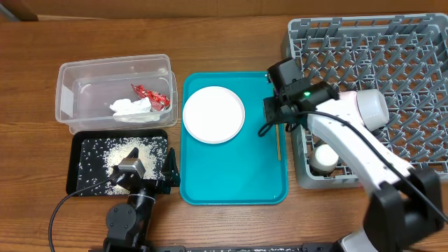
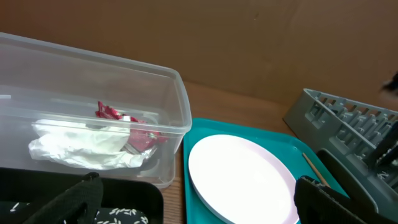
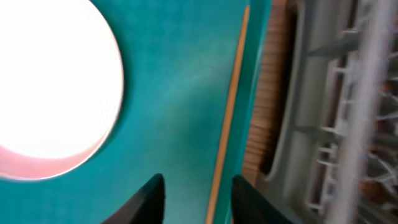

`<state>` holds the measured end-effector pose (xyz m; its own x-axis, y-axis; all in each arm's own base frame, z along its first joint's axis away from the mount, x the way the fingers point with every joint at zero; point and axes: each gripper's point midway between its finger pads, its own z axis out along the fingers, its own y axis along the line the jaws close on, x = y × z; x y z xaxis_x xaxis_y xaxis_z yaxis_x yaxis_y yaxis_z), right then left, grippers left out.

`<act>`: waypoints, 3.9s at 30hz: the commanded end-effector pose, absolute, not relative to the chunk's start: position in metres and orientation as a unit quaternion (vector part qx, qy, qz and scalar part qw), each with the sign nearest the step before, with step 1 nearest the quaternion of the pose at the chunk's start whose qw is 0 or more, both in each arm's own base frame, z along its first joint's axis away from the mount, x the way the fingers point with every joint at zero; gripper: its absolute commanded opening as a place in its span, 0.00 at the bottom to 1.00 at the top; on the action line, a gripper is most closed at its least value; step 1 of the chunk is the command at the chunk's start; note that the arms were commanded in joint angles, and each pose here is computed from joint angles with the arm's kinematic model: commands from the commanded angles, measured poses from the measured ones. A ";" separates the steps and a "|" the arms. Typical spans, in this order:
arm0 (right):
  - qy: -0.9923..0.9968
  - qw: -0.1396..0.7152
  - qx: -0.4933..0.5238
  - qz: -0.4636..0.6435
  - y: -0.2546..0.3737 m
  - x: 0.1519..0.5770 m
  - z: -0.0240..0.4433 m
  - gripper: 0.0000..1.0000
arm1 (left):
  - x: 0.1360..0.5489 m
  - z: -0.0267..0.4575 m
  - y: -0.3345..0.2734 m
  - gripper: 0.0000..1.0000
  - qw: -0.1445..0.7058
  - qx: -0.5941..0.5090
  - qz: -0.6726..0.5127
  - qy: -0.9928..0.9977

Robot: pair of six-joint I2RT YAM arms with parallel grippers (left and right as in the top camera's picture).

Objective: Sort waste into correct bins and load items into the dishwasher

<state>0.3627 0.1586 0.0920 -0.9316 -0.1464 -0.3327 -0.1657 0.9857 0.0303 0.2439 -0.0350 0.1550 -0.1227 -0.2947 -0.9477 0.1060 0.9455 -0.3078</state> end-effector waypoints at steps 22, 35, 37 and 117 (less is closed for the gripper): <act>0.995 0.059 -0.077 0.003 0.167 0.345 0.003 0.04 | 0.244 0.156 -0.035 1.00 0.660 -0.066 -0.158 0.731; 0.958 0.286 -0.021 -0.027 0.129 0.388 0.193 0.04 | 0.244 0.156 -0.036 1.00 0.660 -0.066 -0.158 0.731; 0.949 0.305 0.002 -0.075 0.103 0.394 0.202 0.04 | 0.244 0.156 -0.035 1.00 0.660 -0.066 -0.158 0.731; 0.786 0.432 0.214 -0.387 -0.098 0.421 0.291 0.04 | 0.244 0.156 -0.036 1.00 0.660 -0.066 -0.158 0.731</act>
<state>0.4149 -0.0841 0.2999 -0.4752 0.0461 -0.8787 0.6814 0.6511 -0.3344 0.2439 -0.0350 0.1551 -0.1223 -0.2948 -0.9477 0.1062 0.9455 -0.3078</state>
